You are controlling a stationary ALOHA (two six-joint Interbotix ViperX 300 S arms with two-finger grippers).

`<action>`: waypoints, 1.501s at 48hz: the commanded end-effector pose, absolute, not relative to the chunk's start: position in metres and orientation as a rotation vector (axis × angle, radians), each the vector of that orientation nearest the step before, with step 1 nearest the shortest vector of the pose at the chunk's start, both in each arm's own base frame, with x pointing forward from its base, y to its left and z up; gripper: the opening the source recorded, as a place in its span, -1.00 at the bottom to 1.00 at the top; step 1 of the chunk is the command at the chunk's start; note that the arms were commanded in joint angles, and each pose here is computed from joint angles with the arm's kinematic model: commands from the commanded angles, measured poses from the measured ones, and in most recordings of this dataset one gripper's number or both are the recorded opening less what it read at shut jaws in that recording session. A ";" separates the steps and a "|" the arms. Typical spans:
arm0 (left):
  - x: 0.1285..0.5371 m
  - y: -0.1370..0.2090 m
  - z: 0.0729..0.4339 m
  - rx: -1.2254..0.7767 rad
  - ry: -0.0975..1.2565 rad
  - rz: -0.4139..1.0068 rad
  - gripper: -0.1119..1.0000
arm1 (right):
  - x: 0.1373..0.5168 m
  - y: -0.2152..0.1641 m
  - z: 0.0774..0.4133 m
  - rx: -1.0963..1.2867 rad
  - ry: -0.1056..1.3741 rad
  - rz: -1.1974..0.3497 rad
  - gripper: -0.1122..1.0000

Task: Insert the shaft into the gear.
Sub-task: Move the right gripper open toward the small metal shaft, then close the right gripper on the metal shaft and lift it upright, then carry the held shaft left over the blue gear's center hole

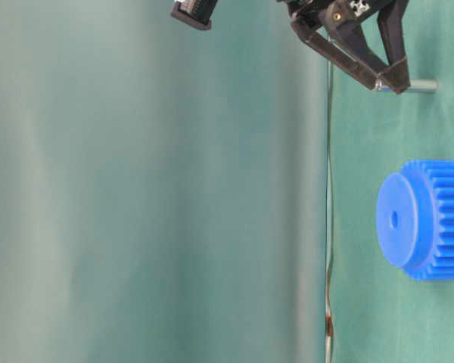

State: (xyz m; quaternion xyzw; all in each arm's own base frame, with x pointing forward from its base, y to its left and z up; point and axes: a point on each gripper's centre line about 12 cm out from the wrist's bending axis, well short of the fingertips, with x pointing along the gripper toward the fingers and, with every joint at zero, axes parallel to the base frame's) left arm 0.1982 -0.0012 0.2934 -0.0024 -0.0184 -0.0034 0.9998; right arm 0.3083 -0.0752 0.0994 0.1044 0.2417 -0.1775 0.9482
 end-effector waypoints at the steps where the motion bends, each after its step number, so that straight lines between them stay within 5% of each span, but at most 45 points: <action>1: 0.200 -0.001 0.304 0.000 -0.063 -0.006 -0.79 | 0.314 -0.077 0.107 0.214 0.459 -0.363 0.55; 8: 0.200 -0.001 0.304 0.000 -0.063 -0.006 -0.79 | 0.313 -0.076 0.106 0.215 0.468 -0.361 0.26; 18: 0.200 -0.001 0.304 0.000 -0.064 -0.006 -0.79 | 0.313 -0.073 0.105 0.209 0.476 -0.350 -0.49; 35: 0.200 -0.001 0.304 0.000 -0.064 -0.006 -0.79 | 0.315 -0.074 0.109 0.212 0.465 -0.350 -0.49; 56: 0.200 -0.001 0.305 -0.002 -0.066 -0.006 -0.79 | 0.315 -0.068 0.166 0.212 0.429 -0.300 -0.49; 72: 0.200 -0.001 0.306 -0.003 -0.069 -0.006 -0.79 | 0.319 -0.067 0.175 0.212 0.423 -0.289 -0.49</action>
